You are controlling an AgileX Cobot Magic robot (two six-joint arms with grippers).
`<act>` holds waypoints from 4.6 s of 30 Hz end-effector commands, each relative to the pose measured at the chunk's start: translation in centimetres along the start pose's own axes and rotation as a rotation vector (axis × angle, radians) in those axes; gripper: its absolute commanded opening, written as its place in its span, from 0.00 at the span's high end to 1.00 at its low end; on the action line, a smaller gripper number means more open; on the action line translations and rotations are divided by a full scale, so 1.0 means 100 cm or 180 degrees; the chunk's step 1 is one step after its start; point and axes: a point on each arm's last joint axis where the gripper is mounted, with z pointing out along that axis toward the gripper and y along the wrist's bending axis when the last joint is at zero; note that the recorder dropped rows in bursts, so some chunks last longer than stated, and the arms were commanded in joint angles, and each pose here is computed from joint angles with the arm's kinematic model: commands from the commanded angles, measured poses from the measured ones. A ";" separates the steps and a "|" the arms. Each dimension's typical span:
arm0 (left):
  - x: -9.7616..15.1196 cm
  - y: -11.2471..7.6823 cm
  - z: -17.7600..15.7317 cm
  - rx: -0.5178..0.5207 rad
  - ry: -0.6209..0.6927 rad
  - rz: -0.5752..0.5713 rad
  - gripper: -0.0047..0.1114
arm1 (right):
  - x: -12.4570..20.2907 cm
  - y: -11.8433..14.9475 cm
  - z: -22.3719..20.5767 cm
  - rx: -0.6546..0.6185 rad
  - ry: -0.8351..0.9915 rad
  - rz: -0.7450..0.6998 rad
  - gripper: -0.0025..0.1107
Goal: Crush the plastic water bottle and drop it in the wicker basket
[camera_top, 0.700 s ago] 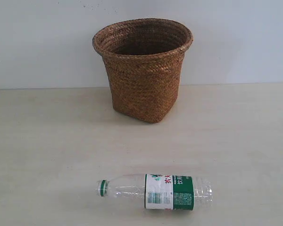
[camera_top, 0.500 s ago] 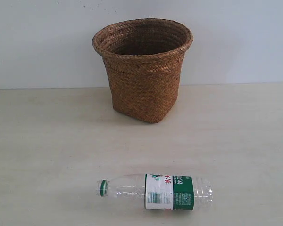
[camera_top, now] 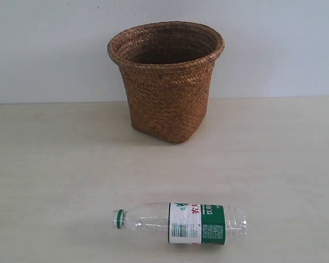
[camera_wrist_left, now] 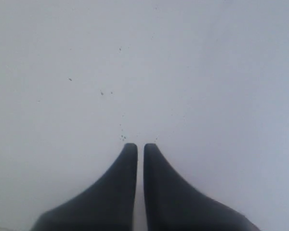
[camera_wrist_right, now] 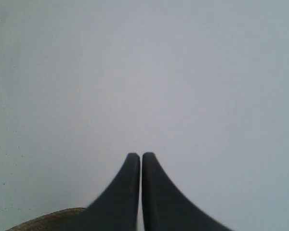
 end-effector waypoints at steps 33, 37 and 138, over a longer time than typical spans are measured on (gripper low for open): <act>0.056 -0.062 0.194 0.0701 0.3699 0.2027 0.92 | 0.066 0.032 0.191 -0.0870 0.3963 -0.1687 0.98; 0.075 -0.078 0.189 0.1556 0.4135 0.2135 0.92 | 0.088 0.044 0.193 -0.1464 0.4151 -0.1494 0.98; 0.282 -0.064 0.172 0.4427 0.4702 0.2618 0.92 | 0.243 0.135 0.180 -0.3033 0.6157 -0.0963 0.98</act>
